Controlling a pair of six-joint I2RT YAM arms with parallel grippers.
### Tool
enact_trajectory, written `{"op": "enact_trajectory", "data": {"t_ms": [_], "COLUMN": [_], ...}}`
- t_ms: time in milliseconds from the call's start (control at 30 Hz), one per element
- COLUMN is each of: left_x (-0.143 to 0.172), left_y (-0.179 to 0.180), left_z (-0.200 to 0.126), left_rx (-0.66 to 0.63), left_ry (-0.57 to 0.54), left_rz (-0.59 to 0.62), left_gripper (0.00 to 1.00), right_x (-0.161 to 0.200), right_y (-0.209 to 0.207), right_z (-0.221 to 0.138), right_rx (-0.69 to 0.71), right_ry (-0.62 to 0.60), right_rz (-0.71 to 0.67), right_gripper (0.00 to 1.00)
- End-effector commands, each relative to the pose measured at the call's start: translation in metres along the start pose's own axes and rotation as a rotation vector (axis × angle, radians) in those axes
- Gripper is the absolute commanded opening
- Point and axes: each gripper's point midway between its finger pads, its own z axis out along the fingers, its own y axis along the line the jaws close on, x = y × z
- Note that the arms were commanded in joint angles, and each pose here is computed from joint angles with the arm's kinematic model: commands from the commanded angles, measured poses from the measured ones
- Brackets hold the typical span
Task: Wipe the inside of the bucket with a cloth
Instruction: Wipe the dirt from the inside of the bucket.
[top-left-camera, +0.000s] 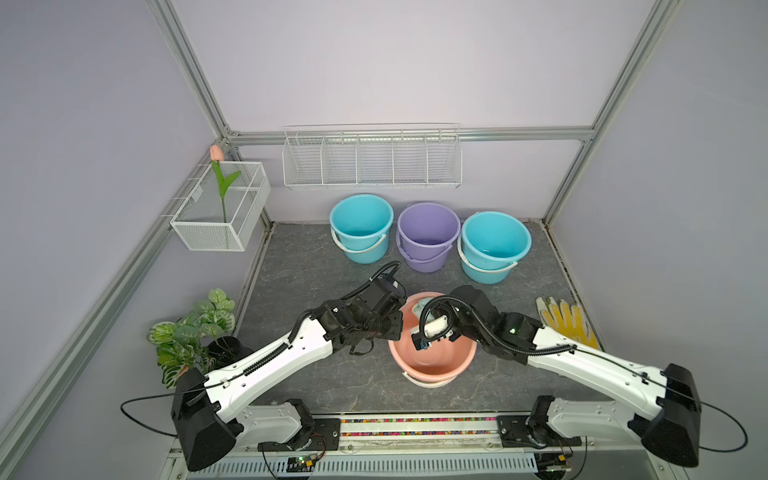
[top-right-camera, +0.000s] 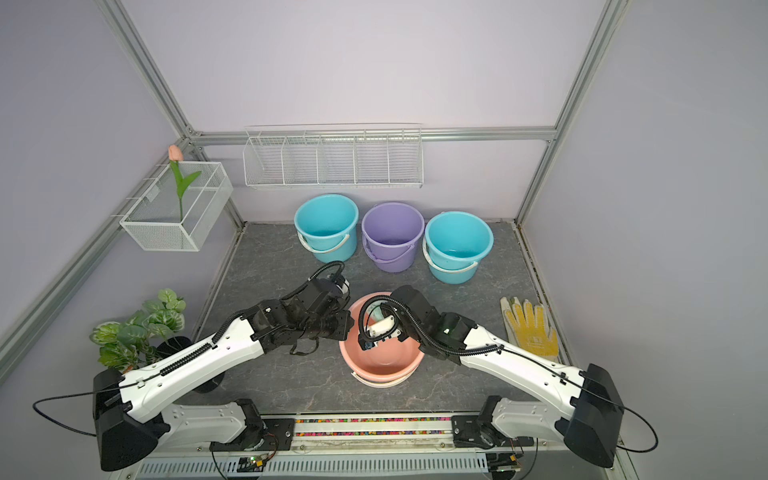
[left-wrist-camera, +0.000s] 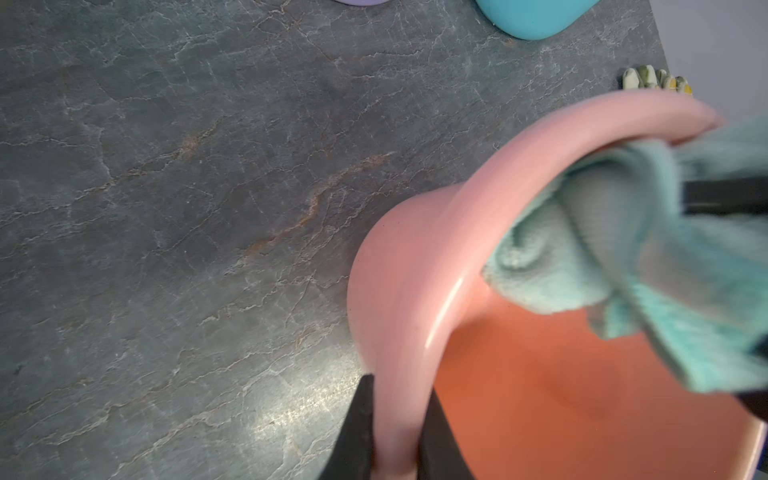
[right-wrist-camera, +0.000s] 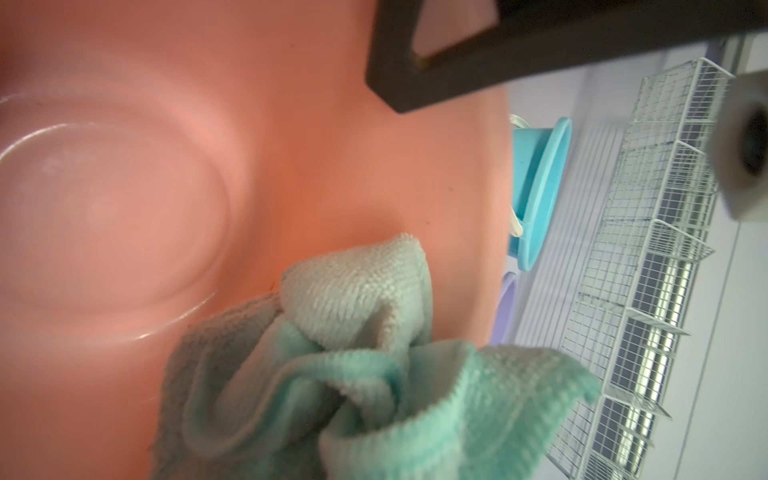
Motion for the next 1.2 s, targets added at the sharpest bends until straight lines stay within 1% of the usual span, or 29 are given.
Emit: {"op": "enact_trajectory", "data": {"t_ms": [0,167,333,533,633,933,1167], "left_x": [-0.004,-0.002,-0.001,-0.002,-0.001,-0.001,0.001], "left_y": [-0.001,-0.001,0.0,-0.003,-0.002,-0.004,-0.003], "left_z": [-0.006,-0.007,-0.008,-0.009,-0.01,-0.012,-0.012], "left_rx": [0.002,0.005,0.006,0.018,0.019,0.025,0.03], "left_ry": [-0.015,-0.012,-0.011,-0.014,-0.012,-0.012,-0.008], "left_rz": [-0.003,-0.007,-0.004,-0.005,-0.005,0.01,0.011], "left_gripper": [0.0,0.0,0.0,0.0,0.0,0.0,0.0], "right_x": [0.02,0.026,0.025,0.025,0.021,0.005,-0.006], "right_y": [0.004,0.003,0.016,0.035,0.045,0.087,0.126], "right_z": [-0.017,-0.032,-0.029,-0.006,0.007,0.051,0.084], "right_rx": [-0.047,-0.097,-0.183,-0.282,-0.32,-0.435,-0.515], "right_ry": [0.108,0.173,0.213,0.258,0.255,0.209,0.17], "right_rz": [-0.023,-0.041,-0.076,-0.123,-0.133,-0.099,-0.028], "right_gripper": [0.07,0.07,0.07,0.07,0.07,0.07,0.07]}}
